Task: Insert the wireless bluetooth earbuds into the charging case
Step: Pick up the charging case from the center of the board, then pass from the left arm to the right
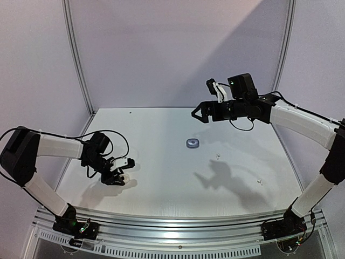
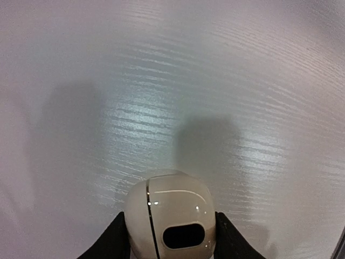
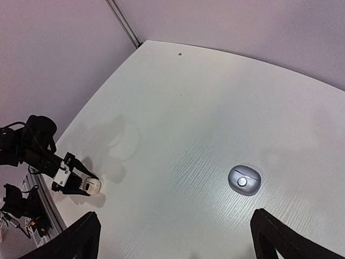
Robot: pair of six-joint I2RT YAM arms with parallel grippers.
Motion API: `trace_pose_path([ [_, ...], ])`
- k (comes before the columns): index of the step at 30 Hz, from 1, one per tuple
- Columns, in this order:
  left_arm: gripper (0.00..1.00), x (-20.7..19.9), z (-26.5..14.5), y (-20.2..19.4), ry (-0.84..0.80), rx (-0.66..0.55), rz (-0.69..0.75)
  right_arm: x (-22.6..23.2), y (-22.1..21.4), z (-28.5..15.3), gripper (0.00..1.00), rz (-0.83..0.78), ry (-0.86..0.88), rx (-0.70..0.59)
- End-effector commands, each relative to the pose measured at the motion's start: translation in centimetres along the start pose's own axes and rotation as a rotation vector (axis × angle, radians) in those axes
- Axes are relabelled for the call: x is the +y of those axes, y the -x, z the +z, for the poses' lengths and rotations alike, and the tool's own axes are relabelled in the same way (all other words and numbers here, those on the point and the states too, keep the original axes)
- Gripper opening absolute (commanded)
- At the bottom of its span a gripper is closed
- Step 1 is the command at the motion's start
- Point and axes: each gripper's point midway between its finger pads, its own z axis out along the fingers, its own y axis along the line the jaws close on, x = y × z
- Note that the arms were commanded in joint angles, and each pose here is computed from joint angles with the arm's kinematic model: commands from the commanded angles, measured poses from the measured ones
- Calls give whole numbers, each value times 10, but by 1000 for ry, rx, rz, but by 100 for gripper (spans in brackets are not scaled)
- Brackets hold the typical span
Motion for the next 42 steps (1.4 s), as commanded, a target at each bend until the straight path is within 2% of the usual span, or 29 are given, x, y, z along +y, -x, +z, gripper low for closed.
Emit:
trace_pose_path([
  [1, 35, 2, -2, 7, -31, -14, -5, 1, 2, 2, 99, -10, -10, 3],
  [7, 25, 22, -19, 30, 1, -39, 18, -2, 4, 2, 99, -7, -27, -11],
  [11, 23, 47, -54, 71, 77, -105, 93, -3, 23, -9, 99, -12, -36, -148],
  [14, 22, 62, -98, 121, 203, -228, 285, 18, 57, -42, 99, -44, 54, -372],
  [17, 22, 65, -141, 172, 383, -356, 529, 53, 75, -72, 99, -80, 210, -479],
  [21, 20, 56, -175, 235, 537, -477, 713, 87, 71, -58, 99, -145, 205, -384],
  [25, 20, 50, -201, 271, 627, -541, 787, 96, 51, -21, 90, -58, 224, -272],
  [29, 20, 44, -203, 278, 693, -522, 896, 123, 38, 2, 88, -56, 277, -224],
  [33, 20, 36, -202, 282, 690, -529, 920, 144, 24, 29, 83, -35, 341, -159],
  [37, 21, 32, -198, 281, 680, -525, 924, 169, 22, 35, 81, -55, 440, -184],
  [42, 21, 31, -197, 280, 675, -521, 924, 177, 23, 43, 80, -56, 479, -199],
])
